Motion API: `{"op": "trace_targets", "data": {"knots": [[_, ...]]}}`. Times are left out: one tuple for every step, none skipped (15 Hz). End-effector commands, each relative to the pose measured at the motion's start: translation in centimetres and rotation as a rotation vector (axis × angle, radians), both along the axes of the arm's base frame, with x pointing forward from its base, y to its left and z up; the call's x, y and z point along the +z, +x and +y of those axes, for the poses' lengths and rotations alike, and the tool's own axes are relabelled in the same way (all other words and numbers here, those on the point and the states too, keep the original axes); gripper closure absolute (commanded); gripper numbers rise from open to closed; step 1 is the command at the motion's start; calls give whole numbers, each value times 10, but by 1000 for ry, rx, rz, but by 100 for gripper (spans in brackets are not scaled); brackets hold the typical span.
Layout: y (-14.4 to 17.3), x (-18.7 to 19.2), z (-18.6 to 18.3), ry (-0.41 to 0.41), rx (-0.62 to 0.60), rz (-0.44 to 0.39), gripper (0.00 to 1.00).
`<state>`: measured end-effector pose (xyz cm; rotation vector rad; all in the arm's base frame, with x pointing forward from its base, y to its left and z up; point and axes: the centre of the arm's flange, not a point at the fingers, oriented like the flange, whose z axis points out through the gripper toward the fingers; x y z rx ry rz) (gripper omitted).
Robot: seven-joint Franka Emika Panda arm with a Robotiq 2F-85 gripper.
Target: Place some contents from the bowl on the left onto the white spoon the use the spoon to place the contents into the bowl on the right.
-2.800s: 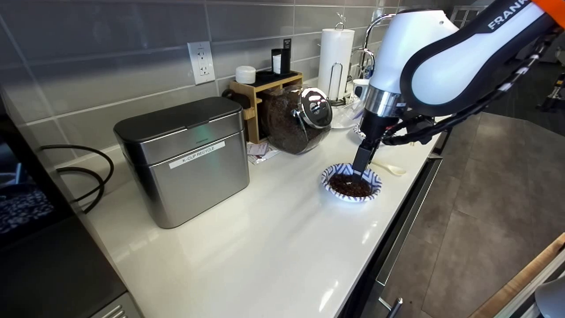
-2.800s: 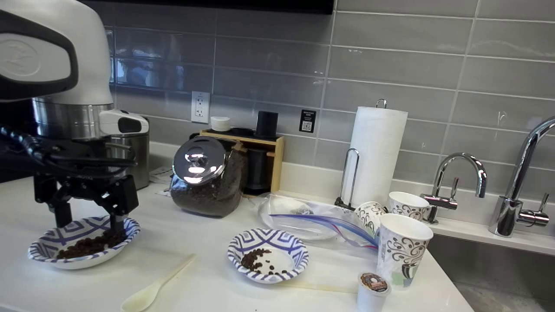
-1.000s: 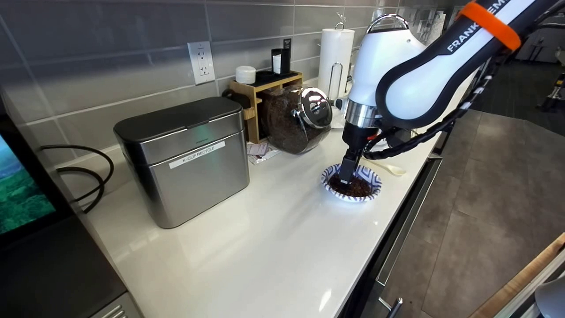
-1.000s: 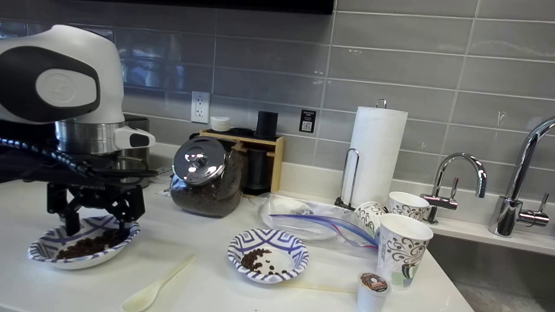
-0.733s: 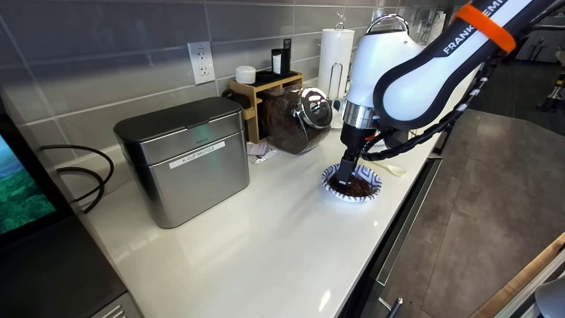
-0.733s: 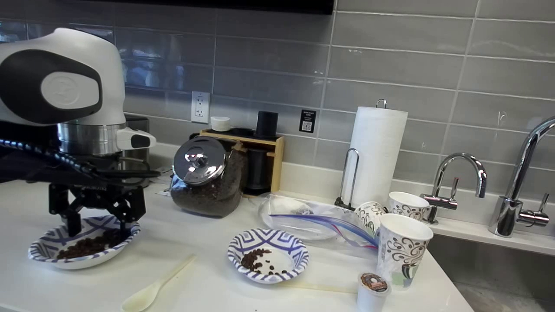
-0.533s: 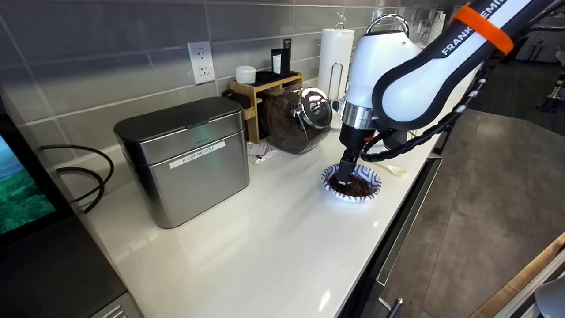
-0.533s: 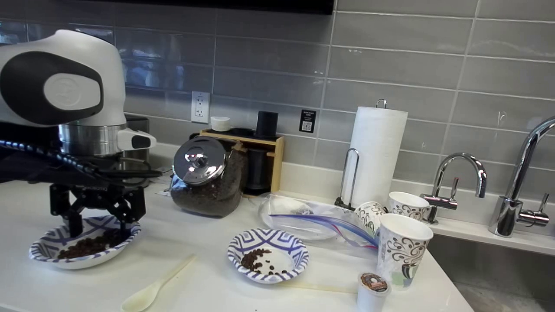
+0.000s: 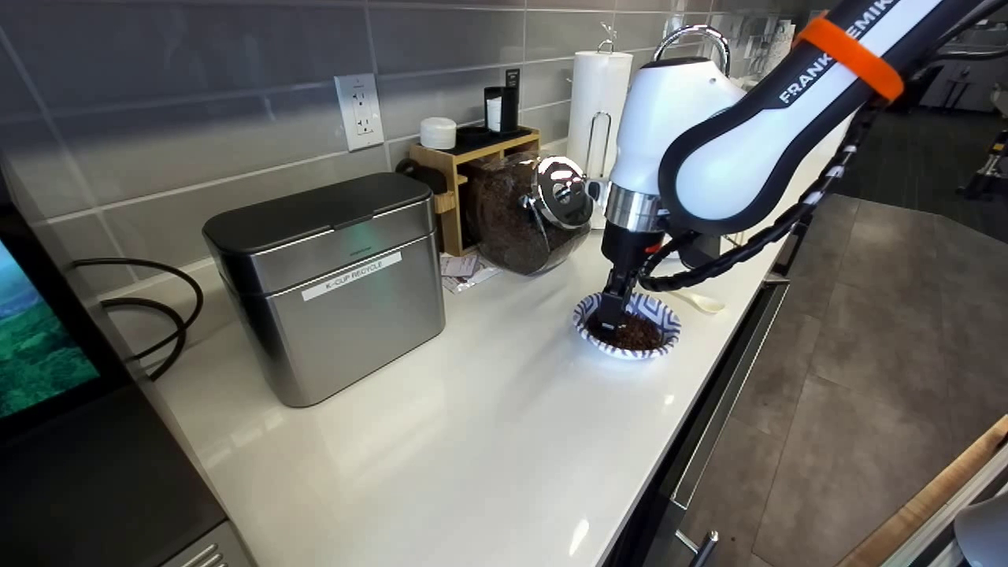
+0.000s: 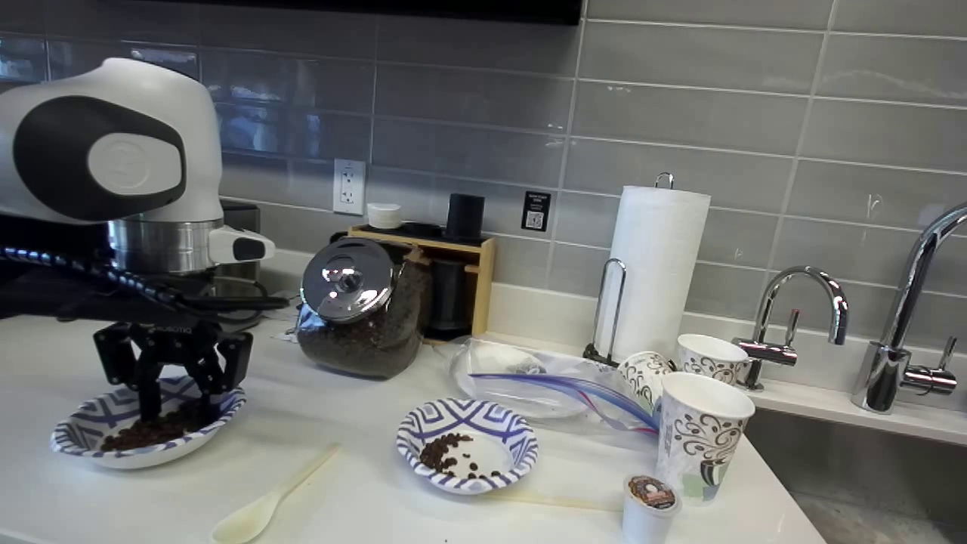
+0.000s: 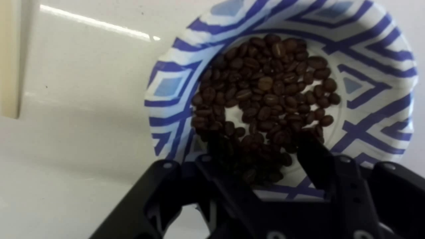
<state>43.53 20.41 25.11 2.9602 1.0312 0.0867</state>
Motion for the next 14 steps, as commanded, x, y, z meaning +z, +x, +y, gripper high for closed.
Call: {"op": "trace_targets", "data": {"knots": [[3, -8, 6, -7, 6, -9, 40], [4, -8, 6, -7, 7, -9, 44], [4, -8, 6, -7, 7, -9, 44], [4, -8, 6, -7, 7, -10, 50], [4, -8, 6, -7, 8, -10, 50], [4, -8, 6, -6, 7, -10, 55], [4, -8, 6, -6, 7, -9, 62], [5, -8, 5, -6, 7, -9, 61], [5, -8, 5, -5, 6, -8, 69], [5, -8, 6, -5, 7, -8, 75], [5, -8, 6, -5, 7, -8, 74], [5, -8, 6, -5, 8, -9, 83], [6, -7, 6, -4, 8, -9, 89], [6, -7, 6, -4, 8, -10, 92]]}}
